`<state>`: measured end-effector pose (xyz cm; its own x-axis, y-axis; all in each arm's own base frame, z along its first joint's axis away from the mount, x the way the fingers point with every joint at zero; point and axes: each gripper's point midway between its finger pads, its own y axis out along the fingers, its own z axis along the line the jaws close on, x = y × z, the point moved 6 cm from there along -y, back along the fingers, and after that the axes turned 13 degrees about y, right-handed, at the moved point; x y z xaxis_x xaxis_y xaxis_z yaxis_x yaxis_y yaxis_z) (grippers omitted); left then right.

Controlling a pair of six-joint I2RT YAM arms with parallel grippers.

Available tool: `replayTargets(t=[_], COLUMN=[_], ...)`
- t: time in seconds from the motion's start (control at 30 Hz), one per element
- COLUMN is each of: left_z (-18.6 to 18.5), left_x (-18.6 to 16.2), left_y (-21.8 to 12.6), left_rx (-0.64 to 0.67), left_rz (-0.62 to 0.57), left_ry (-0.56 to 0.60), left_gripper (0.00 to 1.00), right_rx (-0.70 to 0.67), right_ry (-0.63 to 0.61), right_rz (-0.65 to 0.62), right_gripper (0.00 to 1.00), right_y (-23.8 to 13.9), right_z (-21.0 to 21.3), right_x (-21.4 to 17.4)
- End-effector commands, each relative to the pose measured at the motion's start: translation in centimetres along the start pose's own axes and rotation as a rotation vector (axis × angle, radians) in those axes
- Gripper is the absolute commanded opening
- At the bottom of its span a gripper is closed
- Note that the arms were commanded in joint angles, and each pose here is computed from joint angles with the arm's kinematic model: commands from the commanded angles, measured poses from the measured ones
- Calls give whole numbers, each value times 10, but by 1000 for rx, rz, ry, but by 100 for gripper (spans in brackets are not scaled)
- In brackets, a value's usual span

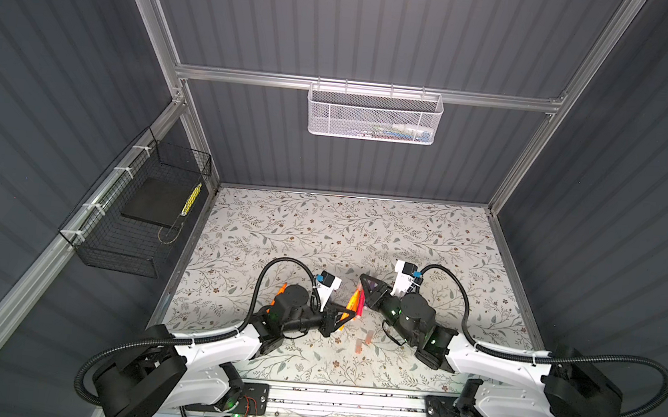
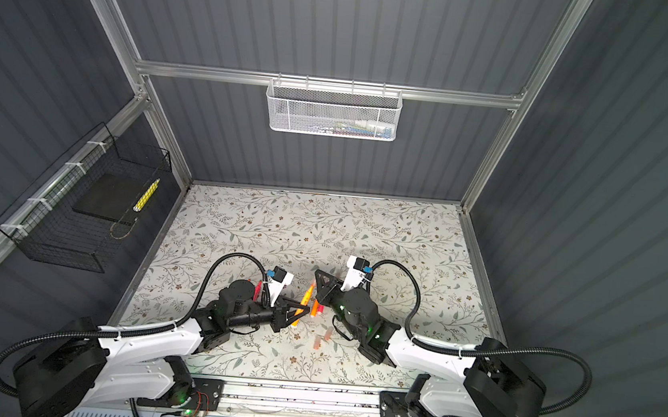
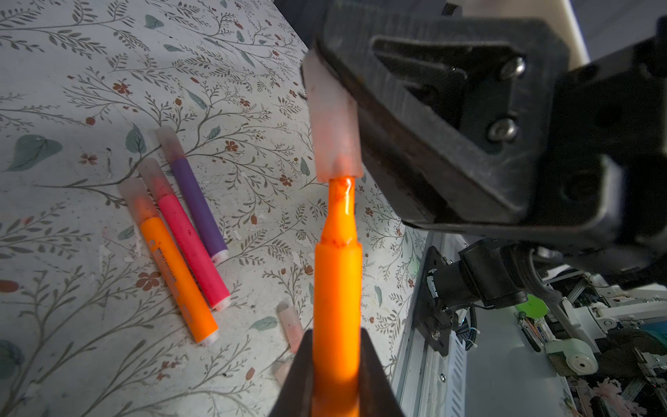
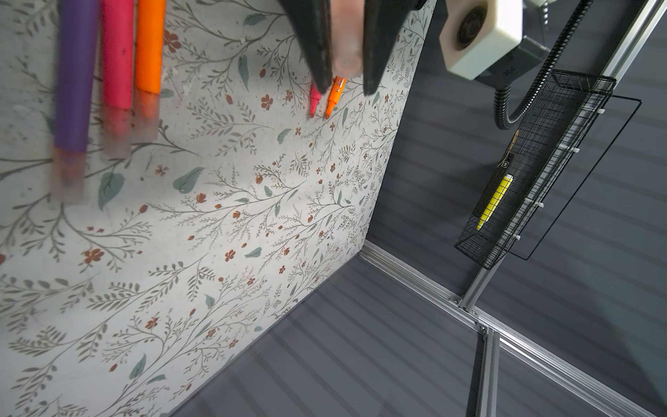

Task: Insert the pens into the pen caps
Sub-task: 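Lower the pale pink cap onto the orange marker tip with the right gripper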

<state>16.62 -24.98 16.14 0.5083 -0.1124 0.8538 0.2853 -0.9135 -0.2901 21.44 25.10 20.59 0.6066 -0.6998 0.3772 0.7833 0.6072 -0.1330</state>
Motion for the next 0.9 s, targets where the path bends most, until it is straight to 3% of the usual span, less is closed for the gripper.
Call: replayTargets(t=[0.0, 0.3, 0.43, 0.63, 0.87], left_z=[0, 8, -9, -22, -25], left_x=[4, 12, 30, 46, 53], left_y=[-2, -1, 2, 5, -3], left_rx=[21, 91, -42, -138, -128], left_rz=[-27, -70, -116, -145, -183], left_ry=[-1, -54, -54, -41, -22], left_gripper=[0, 0, 0, 0, 0], right_rx=[2, 28, 68, 146, 166], right_ry=[5, -5, -14, -78, -122], right_rz=[48, 86, 100, 119, 88], right_gripper=[0, 0, 0, 0, 2], right_y=[-1, -6, -8, -17, -33], right_z=[-5, -2, -4, -1, -12], right_x=[-11, -24, -27, -29, -24])
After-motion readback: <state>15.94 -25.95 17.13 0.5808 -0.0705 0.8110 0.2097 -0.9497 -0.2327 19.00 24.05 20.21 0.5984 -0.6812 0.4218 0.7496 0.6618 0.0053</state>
